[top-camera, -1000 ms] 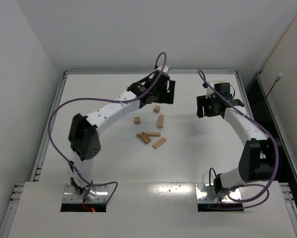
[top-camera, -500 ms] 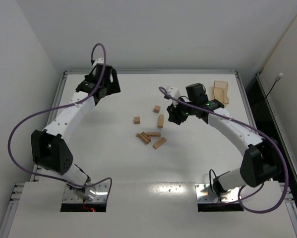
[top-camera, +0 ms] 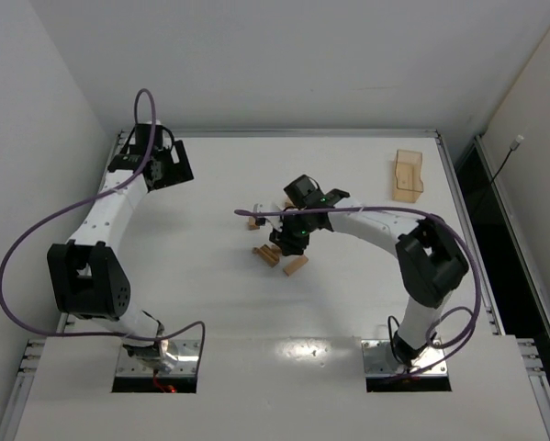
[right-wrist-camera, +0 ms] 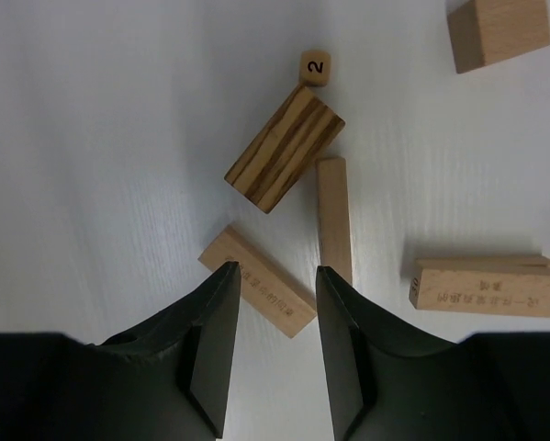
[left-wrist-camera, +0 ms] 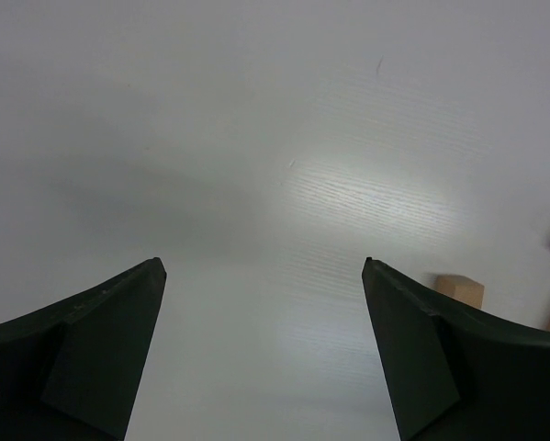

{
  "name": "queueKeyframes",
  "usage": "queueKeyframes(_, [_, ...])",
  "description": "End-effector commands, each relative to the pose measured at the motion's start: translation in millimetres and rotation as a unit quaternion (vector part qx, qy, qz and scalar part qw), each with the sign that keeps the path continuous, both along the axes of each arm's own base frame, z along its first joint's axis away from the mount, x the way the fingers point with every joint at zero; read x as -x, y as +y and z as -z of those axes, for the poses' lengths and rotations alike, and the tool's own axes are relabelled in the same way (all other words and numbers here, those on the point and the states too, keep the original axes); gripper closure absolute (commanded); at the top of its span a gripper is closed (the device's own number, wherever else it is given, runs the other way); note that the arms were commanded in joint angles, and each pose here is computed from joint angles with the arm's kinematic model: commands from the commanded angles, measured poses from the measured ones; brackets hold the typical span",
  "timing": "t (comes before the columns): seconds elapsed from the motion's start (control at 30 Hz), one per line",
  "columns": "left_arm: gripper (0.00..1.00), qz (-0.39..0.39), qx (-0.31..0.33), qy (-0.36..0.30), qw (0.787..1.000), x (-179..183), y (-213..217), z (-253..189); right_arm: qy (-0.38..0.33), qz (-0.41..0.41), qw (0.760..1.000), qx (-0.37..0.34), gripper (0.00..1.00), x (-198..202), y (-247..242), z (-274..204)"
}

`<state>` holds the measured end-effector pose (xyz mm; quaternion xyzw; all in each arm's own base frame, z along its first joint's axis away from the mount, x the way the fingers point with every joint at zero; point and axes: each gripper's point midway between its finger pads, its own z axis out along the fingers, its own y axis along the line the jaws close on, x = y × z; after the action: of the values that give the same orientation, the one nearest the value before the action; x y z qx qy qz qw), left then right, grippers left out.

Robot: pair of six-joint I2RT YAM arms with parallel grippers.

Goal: Build the wood block tower

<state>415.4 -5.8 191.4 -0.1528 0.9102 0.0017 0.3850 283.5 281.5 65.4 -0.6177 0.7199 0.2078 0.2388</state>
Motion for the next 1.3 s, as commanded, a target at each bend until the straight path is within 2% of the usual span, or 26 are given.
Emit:
queueKeyframes(0.0, [0.13, 0.019, 0.023, -0.022, 0.999, 3.2, -0.2, -16.1, -0.038, -0.015, 0.999, 0.002, 0.65, -20.2, 11.3, -0.7])
queueKeyframes(0.57, [0.13, 0.018, 0.064, 0.009, 0.998, -6.8, 9.1, 8.7, -0.039, 0.007, 0.999, 0.03, 0.65, -53.0, 19.6, 28.2])
queueKeyframes(1.07, [0.13, 0.008, 0.09, 0.026, 0.996, -11.3, 16.4, 23.3, -0.006, -0.024, 0.997, 0.077, 0.65, -41.6, 21.4, 52.3])
queueKeyframes(1.2, [0.13, 0.008, 0.09, 0.026, 0.996, -11.3, 16.4, 23.3, -0.004, -0.027, 0.996, 0.087, 0.77, -43.5, 20.6, 56.1])
queueKeyframes(1.27, [0.13, 0.008, 0.089, 0.021, 0.996, -15.7, 16.8, 22.2, 0.005, -0.028, 0.995, 0.094, 0.87, -40.8, 18.4, 58.6])
